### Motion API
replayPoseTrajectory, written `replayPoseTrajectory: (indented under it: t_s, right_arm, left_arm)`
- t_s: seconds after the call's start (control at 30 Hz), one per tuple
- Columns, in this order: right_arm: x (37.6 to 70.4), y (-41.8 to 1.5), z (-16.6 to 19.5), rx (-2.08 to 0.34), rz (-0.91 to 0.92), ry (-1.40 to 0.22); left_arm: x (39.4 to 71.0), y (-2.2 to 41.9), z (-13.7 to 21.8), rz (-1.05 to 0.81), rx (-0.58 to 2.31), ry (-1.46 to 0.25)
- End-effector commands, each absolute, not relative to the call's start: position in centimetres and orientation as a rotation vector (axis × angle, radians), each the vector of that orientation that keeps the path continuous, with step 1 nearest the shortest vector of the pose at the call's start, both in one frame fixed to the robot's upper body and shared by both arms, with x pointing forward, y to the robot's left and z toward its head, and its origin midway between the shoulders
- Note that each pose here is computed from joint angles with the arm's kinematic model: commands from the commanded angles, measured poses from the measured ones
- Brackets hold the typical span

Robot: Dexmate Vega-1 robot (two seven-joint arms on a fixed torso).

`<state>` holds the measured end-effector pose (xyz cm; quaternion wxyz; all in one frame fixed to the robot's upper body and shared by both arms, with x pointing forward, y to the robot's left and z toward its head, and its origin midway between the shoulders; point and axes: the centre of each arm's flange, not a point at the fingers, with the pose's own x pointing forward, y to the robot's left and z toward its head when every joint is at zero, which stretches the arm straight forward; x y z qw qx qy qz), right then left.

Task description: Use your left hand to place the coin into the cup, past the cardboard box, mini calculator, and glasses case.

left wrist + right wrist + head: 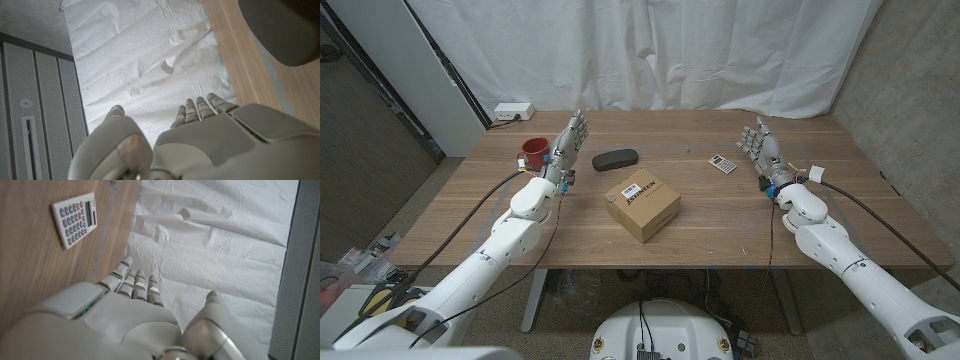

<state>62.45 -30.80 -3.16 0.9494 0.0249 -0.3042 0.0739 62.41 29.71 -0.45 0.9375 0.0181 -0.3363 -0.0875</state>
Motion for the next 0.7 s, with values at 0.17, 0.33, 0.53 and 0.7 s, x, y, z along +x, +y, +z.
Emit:
replayPoseTrajectory:
  t_s: [0.17, 0.33, 0.53, 0.7]
  right_arm:
    - [61.6, -28.8, -3.5, 0.086, 0.120, -0.644]
    - [61.3, -28.2, -3.7, 0.088, 0.110, -0.649]
    - [60.8, -28.1, -3.7, 0.082, 0.102, -0.651]
    - [60.3, -27.9, -3.7, 0.071, 0.090, -0.656]
  left_arm:
    - [59.7, 32.7, -0.3, -0.182, 0.158, -0.688]
    - [58.9, 33.2, -0.7, -0.166, 0.192, -0.716]
    - [58.0, 33.2, -1.3, -0.146, 0.213, -0.751]
    - [57.3, 33.2, -2.0, -0.136, 0.219, -0.795]
